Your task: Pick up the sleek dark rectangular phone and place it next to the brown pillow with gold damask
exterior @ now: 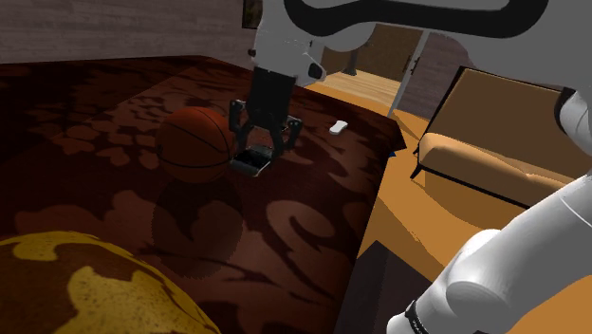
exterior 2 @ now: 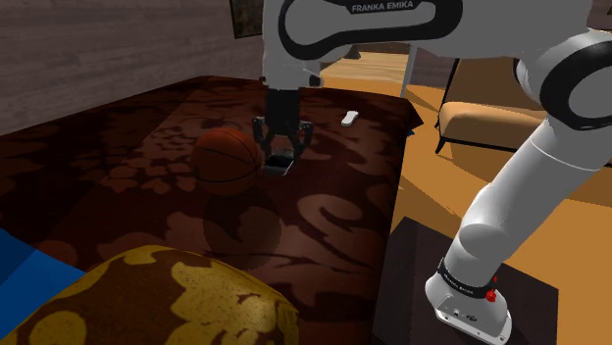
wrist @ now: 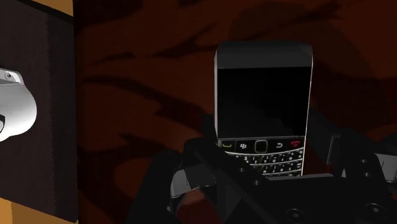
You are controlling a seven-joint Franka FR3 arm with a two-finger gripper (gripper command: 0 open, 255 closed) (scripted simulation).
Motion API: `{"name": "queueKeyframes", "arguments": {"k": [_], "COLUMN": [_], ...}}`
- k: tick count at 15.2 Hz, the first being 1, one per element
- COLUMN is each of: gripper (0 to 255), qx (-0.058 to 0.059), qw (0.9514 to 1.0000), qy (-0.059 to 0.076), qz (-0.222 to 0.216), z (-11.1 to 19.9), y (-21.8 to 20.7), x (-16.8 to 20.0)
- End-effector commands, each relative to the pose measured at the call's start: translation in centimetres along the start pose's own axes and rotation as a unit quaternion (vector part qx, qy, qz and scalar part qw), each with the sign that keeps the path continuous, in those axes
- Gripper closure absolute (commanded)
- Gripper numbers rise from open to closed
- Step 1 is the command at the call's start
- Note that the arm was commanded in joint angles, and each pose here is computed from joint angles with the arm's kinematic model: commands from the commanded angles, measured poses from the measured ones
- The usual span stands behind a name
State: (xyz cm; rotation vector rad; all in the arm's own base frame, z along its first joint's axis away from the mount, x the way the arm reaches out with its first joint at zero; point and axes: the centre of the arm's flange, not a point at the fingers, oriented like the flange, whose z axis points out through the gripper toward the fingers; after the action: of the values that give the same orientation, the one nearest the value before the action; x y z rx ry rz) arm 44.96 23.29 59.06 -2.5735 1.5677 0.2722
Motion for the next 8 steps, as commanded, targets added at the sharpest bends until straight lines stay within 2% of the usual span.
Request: {"name": "queueKeyframes", "arguments": {"k": [1, 5, 8], "gripper": [255, 255, 255], "qx": [0.000, 0.000, 0.000], "qw": [1.0000, 1.0000, 1.0000], "qy": [0.000, 0.000, 0.000], "qz": [0.001, 0.001, 0.001], "z": [0.6, 1.6, 3.2], "y": [0.8, 2.0, 2.0], "x": [-2.3, -6.8, -6.5]}}
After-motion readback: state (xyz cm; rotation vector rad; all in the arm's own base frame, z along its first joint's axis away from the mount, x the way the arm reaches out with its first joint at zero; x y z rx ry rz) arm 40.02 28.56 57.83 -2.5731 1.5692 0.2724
